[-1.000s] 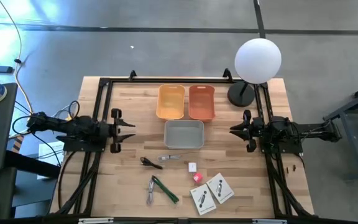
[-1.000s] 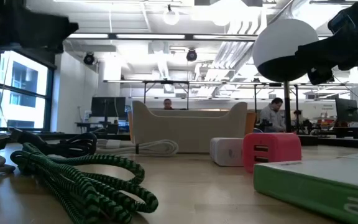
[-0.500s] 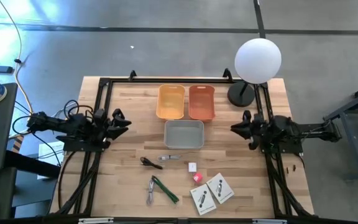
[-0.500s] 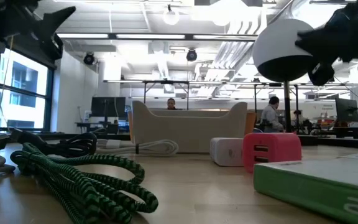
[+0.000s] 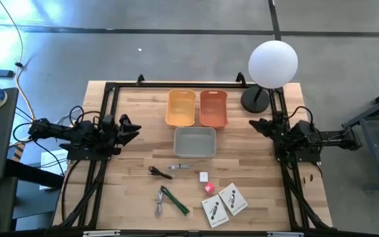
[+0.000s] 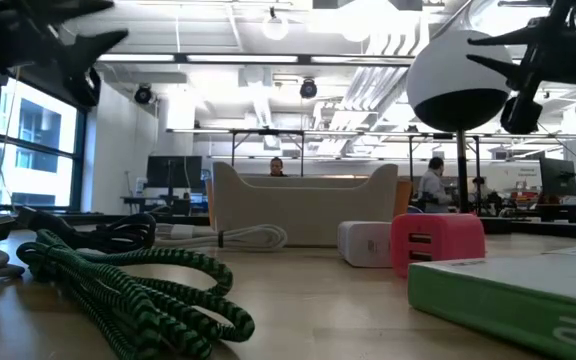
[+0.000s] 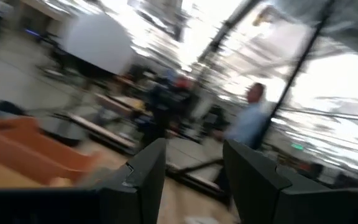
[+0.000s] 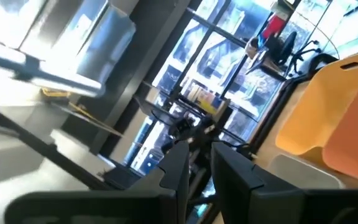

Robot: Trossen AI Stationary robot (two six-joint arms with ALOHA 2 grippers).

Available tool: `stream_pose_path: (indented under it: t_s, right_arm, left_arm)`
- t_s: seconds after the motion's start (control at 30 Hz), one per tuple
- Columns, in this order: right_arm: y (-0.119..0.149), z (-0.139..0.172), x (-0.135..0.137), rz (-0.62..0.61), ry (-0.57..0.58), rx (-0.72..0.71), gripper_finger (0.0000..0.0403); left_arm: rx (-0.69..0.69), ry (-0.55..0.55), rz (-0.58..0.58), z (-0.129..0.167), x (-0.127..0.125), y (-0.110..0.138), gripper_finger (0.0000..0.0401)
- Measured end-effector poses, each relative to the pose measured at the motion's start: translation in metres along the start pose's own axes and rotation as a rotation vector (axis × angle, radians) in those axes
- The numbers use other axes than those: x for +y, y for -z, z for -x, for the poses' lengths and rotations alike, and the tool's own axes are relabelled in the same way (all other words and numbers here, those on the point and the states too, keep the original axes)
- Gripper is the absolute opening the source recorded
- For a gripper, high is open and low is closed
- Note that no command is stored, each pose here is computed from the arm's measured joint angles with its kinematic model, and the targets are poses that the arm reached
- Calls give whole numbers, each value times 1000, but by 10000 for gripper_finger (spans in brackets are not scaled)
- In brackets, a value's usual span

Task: Pick and place items into bin
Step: Put the pink charger adapter into the orange bin

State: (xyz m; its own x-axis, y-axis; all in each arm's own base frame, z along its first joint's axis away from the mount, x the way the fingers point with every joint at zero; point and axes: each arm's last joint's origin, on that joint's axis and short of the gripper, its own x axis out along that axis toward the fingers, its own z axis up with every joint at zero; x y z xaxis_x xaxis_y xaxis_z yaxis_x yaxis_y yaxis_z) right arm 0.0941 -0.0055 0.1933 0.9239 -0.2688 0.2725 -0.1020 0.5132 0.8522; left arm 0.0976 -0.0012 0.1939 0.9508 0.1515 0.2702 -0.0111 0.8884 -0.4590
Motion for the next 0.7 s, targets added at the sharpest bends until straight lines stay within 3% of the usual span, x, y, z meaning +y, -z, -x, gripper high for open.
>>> stream_pose_path:
  t_s: [0.17,0.4,0.6,0.7]
  right_arm:
    - [-5,0,10,0,-127,-17,60]
    - [-21,-6,39,155,-232,-107,60]
    - [-20,-31,58,253,-220,18,60]
    - [-14,-51,66,260,-238,149,60]
  left_arm:
    - [18,154,60,-3,-9,-1,150]
    - [-44,231,-81,-13,-27,-7,150]
    - [20,237,-195,-34,-44,-12,150]
    - [37,221,-206,-44,-49,-15,150]
